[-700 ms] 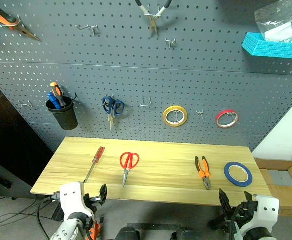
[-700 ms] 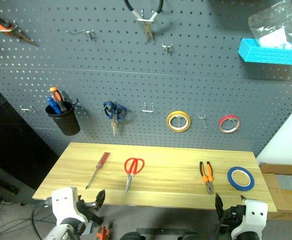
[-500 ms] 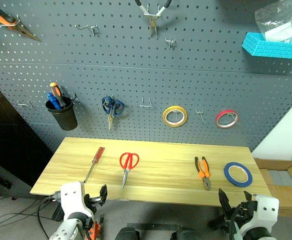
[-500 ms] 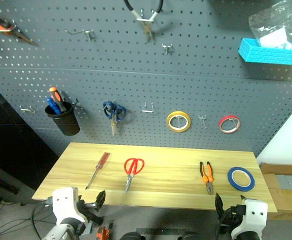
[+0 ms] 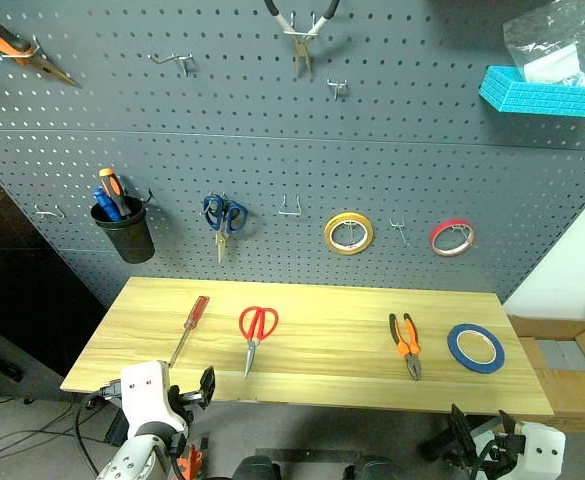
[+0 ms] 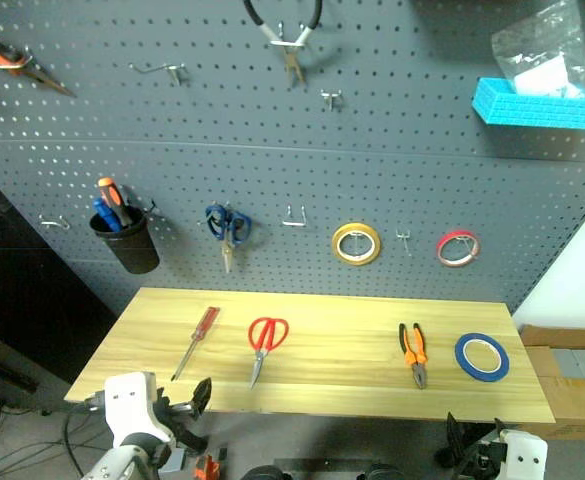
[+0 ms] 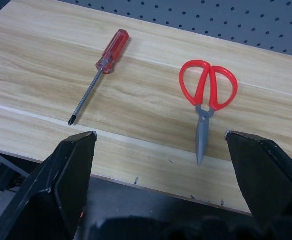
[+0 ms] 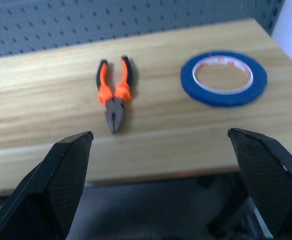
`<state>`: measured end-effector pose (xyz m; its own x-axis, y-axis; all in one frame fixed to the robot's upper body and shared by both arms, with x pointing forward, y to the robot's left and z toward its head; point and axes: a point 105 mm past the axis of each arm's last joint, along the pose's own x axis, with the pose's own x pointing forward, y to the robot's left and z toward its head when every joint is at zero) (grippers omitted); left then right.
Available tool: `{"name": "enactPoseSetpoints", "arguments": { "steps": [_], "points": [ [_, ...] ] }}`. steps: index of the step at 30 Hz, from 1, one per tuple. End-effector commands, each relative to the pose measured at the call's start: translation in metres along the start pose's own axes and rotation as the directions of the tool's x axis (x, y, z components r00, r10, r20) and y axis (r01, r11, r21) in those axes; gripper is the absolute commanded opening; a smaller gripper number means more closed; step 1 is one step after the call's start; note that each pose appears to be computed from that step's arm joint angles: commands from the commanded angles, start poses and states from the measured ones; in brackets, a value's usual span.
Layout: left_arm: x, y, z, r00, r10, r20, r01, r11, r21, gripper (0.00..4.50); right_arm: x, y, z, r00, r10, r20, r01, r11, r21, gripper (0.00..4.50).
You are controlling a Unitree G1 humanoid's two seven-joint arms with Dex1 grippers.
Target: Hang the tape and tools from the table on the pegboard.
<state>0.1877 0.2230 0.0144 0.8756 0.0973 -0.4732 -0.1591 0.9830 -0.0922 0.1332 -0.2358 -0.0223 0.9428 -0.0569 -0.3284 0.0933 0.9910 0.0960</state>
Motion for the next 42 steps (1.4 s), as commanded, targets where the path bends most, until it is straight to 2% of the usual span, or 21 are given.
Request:
{"name": "enactPoseSetpoints", "arguments": {
  "steps": [1,6,10,14,21,25,28,31,35,38,42],
  "points": [
    [-0.002,-0.001,0.021,0.996,-0.011,0.084,0.009,1.0,0.021,4.43,-0.001,-0.004,0.015,0.998,-0.005,0.06,0.007,0.999,-0.035,4.5],
    [0.006,0.012,0.031,0.994,-0.004,0.107,-0.002,0.998,0.061,4.43,0.007,-0.019,0.03,0.997,-0.009,0.073,0.017,0.995,-0.103,4.5],
    [0.024,0.007,0.045,0.985,-0.138,0.103,0.124,0.983,0.138,4.43,0.019,-0.026,0.042,0.999,0.049,0.008,-0.046,0.976,-0.214,4.5],
    [0.038,-0.007,0.05,0.957,-0.288,0.043,0.275,0.943,0.188,4.43,0.032,-0.032,0.055,0.993,0.1,-0.058,-0.113,0.951,-0.286,4.5],
    [0.058,-0.049,0.055,0.813,-0.571,-0.117,0.581,0.781,0.229,4.43,0.06,-0.036,0.085,0.979,0.165,-0.122,-0.199,0.903,-0.38,4.5],
    [0.069,-0.107,0.055,0.638,-0.743,-0.2,0.769,0.608,0.196,4.43,0.086,-0.044,0.101,0.966,0.191,-0.172,-0.249,0.863,-0.44,4.5],
    [0.07,-0.14,0.055,0.548,-0.805,-0.226,0.836,0.515,0.191,4.43,0.093,-0.051,0.107,0.961,0.193,-0.198,-0.264,0.853,-0.45,4.5],
    [0.072,-0.193,0.057,0.437,-0.87,-0.228,0.896,0.399,0.194,4.43,0.105,-0.059,0.115,0.956,0.193,-0.22,-0.274,0.853,-0.444,4.5],
    [0.074,-0.229,0.058,0.37,-0.901,-0.229,0.922,0.326,0.207,4.43,0.113,-0.062,0.118,0.944,0.207,-0.256,-0.302,0.854,-0.424,4.5],
    [0.067,-0.27,0.051,0.271,-0.93,-0.25,0.949,0.215,0.23,4.43,0.121,-0.063,0.122,0.925,0.232,-0.302,-0.342,0.853,-0.394,4.5],
    [0.062,-0.305,0.043,0.19,-0.94,-0.284,0.957,0.113,0.268,4.43,0.132,-0.069,0.127,0.915,0.238,-0.325,-0.353,0.863,-0.361,4.5]
  ]
}}
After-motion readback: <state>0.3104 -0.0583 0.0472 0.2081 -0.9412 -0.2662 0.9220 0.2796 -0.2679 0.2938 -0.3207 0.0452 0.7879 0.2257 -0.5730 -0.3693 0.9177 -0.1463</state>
